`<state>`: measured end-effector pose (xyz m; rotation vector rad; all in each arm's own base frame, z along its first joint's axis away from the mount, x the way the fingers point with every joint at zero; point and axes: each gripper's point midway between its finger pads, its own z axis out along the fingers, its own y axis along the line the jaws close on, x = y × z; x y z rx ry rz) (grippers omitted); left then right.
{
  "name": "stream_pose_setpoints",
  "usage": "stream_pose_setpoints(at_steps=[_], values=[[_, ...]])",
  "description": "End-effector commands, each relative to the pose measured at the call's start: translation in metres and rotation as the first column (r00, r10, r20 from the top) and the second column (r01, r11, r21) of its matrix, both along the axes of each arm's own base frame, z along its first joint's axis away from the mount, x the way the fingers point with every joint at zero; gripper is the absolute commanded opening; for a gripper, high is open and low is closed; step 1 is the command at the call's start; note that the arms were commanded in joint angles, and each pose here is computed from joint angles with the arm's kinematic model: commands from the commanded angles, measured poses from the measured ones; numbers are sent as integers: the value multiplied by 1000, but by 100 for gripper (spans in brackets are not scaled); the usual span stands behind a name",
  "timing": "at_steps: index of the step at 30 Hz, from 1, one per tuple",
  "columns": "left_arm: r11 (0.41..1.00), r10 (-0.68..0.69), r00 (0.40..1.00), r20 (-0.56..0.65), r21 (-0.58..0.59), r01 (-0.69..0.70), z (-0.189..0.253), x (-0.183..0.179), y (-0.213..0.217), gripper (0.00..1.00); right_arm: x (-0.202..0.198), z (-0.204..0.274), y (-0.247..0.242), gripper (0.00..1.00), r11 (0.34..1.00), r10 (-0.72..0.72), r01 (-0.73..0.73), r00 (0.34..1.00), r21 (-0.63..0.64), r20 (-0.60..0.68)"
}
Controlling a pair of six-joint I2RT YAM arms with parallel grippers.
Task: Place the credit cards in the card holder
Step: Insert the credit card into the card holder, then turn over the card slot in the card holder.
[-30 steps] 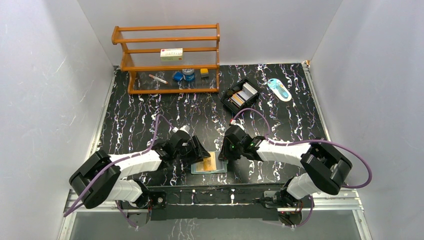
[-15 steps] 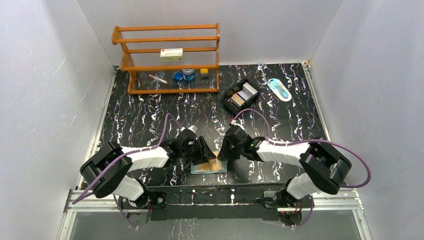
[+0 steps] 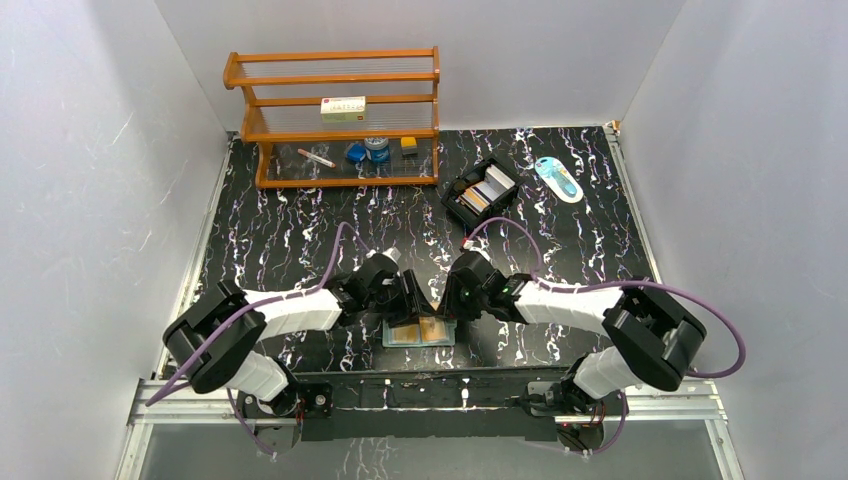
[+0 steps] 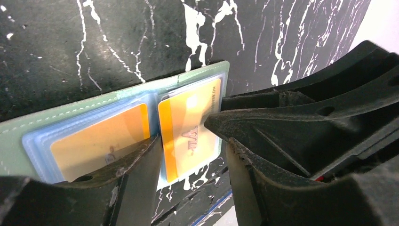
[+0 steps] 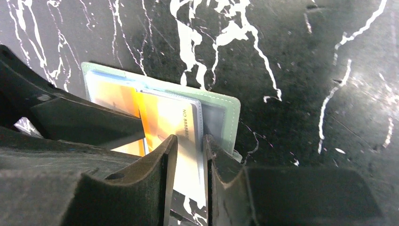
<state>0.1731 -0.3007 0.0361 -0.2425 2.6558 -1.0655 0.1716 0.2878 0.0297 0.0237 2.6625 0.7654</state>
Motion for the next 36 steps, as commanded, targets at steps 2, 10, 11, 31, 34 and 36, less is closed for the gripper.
stream_pose_setpoints(at_steps=[2, 10, 11, 31, 34, 36], values=[[996, -22, 1000, 13, 85, 20, 17, 2, 15, 53, -3, 9, -20, 37, 998, -27, 28, 999, -64, 18], [966, 58, 997, -41, 254, -46, 12, -4, 86, 54, 1, 49, 2, 37, 1000, 11, -12, 998, 27, 57], [975, 45, 998, -46, 218, -34, 13, -3, 83, 55, 1, 51, 7, 36, 999, 24, -26, 998, 39, 58], [994, 20, 999, -32, 104, -16, 0, 10, 60, 58, -5, 7, 10, 35, 997, 65, -65, 998, -32, 8], [994, 26, 999, -41, 111, -22, -2, 10, 61, 58, -5, 7, 9, 35, 998, 63, -63, 998, -32, 9], [995, 27, 998, -51, 97, -22, -2, 8, 59, 58, -5, 7, 9, 35, 998, 62, -62, 998, -32, 9]])
